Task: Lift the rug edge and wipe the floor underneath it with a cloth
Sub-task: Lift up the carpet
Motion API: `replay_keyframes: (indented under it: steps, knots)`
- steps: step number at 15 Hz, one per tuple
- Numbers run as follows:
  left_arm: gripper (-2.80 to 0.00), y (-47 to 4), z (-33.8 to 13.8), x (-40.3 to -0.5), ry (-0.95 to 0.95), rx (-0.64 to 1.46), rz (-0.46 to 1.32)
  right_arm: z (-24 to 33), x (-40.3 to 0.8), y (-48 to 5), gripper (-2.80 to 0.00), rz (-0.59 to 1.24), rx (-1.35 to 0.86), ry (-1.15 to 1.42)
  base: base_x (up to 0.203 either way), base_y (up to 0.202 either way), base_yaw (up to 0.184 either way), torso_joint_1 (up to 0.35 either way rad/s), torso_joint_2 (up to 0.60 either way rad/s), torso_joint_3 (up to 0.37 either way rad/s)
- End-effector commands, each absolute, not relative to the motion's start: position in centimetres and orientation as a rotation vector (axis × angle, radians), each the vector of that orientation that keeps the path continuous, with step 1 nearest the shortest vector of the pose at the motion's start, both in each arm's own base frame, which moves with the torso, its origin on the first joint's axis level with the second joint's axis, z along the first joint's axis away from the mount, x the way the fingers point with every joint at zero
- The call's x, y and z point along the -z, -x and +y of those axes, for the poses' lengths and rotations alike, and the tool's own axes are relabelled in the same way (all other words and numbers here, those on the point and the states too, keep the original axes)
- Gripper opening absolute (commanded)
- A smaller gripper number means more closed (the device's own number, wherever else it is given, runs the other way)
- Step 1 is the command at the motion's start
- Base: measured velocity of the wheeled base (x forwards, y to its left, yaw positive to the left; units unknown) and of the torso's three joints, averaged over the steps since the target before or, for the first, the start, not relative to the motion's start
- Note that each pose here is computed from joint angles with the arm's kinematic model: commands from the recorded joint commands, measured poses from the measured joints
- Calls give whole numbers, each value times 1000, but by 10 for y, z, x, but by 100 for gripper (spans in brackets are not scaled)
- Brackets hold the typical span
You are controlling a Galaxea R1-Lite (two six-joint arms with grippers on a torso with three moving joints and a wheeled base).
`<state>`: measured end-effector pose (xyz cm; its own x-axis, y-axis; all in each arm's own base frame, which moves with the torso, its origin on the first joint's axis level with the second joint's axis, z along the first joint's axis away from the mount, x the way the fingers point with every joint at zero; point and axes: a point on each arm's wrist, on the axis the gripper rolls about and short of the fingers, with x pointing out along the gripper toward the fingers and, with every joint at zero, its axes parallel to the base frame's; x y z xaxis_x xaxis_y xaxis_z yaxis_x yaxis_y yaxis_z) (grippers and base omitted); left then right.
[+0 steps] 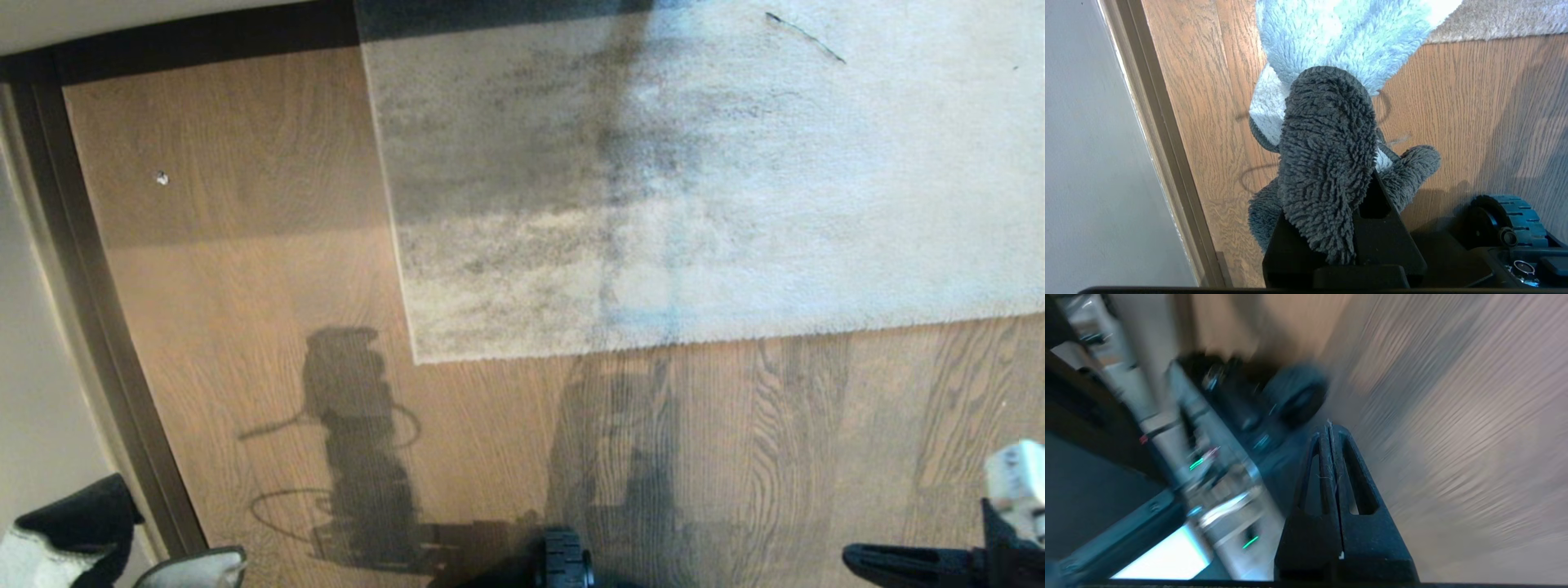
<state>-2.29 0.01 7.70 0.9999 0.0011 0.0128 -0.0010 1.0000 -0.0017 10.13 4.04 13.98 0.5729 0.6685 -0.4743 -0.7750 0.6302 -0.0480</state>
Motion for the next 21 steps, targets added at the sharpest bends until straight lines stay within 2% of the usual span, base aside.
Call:
replay_keyframes:
  steps: [1, 4, 6, 7, 10, 12, 16, 21]
  knots:
    - [-280, 23, 0, -77, 2, -2, -14, 50, -110, -130, -280, 717, -850, 160, 0, 0, 0, 0, 0, 0]
    - [-280, 23, 0, -77, 2, -2, -13, 56, -89, -141, -280, 954, -731, -72, 0, 0, 0, 0, 0, 0]
    - [-280, 23, 0, -77, 2, -2, -14, 64, -80, -152, -280, 1001, -698, -152, 0, 0, 0, 0, 0, 0]
    - [-280, 23, 0, -77, 2, -2, -14, 69, -75, -159, 0, 1009, -674, -182, 0, 0, 0, 0, 0, 0]
    - [-280, 23, 0, -77, 2, -2, -14, 94, -66, -184, 0, 985, -497, -258, 0, 0, 0, 0, 0, 0]
    - [-280, 23, 0, -77, 2, -2, -14, 126, -72, -206, 0, 891, -377, -339, 0, 0, 0, 0, 0, 0]
    - [-280, 23, 0, -77, 2, -2, -14, 185, -105, -231, 0, 729, -248, -618, 0, 0, 0, 0, 0, 0]
    - [-280, 23, 0, -77, 2, -2, -14, 227, -117, -236, 0, 783, -168, -955, 0, 0, 0, 0, 0, 0]
